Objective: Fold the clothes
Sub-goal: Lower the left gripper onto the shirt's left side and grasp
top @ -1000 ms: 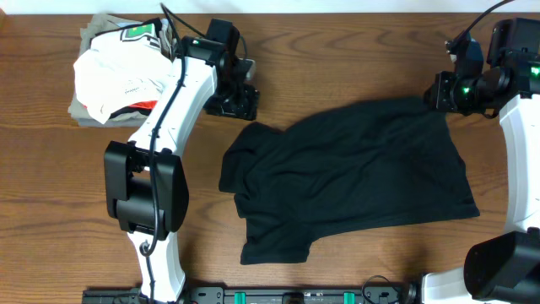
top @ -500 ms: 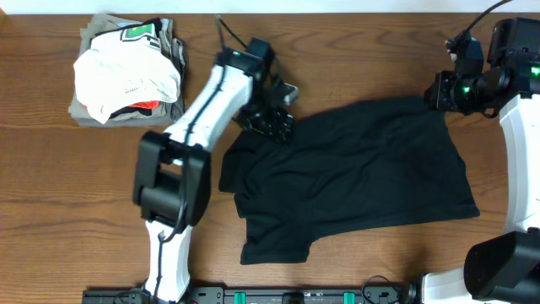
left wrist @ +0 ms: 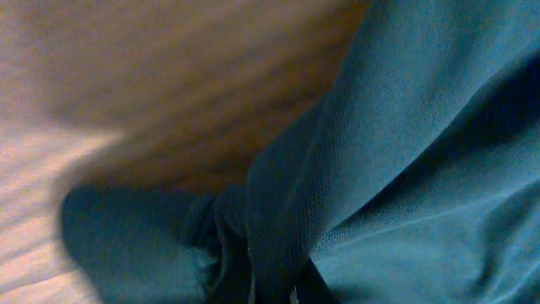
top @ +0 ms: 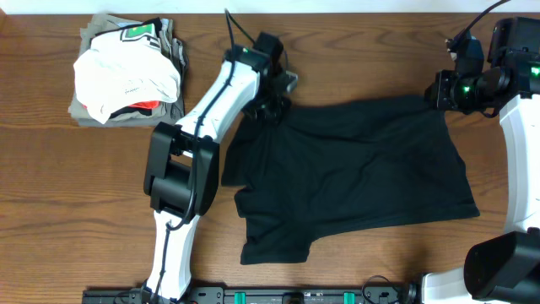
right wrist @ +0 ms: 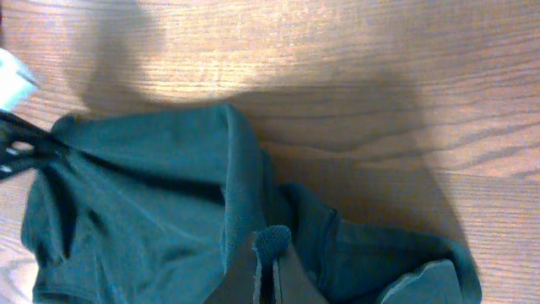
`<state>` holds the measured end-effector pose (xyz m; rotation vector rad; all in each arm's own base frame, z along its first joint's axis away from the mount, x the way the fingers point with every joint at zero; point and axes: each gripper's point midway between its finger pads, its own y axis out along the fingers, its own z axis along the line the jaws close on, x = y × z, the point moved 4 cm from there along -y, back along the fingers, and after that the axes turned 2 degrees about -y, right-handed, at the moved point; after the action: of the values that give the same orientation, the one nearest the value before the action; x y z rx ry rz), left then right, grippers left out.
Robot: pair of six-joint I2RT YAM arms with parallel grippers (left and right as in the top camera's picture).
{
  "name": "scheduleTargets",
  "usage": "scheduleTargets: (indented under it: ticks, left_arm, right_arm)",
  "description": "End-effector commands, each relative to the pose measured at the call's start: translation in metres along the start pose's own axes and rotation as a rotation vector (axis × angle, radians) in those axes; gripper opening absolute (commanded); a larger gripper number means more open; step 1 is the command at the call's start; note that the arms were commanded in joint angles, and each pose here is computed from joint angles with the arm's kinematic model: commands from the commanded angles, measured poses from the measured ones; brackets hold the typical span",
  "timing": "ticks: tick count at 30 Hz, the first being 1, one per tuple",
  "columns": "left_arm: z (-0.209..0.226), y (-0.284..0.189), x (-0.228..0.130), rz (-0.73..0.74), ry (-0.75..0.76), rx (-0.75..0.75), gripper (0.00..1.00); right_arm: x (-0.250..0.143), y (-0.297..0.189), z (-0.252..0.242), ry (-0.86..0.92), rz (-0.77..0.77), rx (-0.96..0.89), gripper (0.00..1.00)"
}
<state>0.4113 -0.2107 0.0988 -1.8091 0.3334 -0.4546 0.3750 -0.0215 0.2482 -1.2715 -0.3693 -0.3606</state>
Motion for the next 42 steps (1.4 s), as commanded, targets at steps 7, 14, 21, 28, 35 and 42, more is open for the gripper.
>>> scheduleTargets:
  ticks: [7, 14, 21, 28, 35, 42]
  left_arm:
    - [-0.032, -0.068, -0.021, 0.051, -0.068, 0.033, 0.06]
    - [-0.07, -0.028, -0.104, 0.451, -0.084, 0.052, 0.06]
    - [-0.08, 0.013, -0.165, 0.666, -0.12, 0.11, 0.06]
    - [-0.071, 0.017, -0.164, 0.644, -0.157, 0.166, 0.43]
    - [-0.073, -0.029, -0.13, 0.44, -0.112, 0.231, 0.47]
    - [-0.07, -0.057, -0.101, 0.217, -0.091, 0.245, 0.62]
  right_arm:
    - [0.001, -0.01, -0.001, -0.015, -0.027, -0.008, 0.01]
    - [0.002, -0.01, -0.001, -0.018, -0.034, -0.01, 0.01]
    - [0.002, -0.01, -0.002, -0.018, -0.035, -0.013, 0.01]
    - [0.003, -0.01, -0.002, -0.019, -0.037, -0.014, 0.01]
    - [0.003, -0.01, -0.002, -0.019, -0.036, -0.014, 0.01]
    - [0.003, -0.01, -0.002, -0.019, -0.037, -0.014, 0.01]
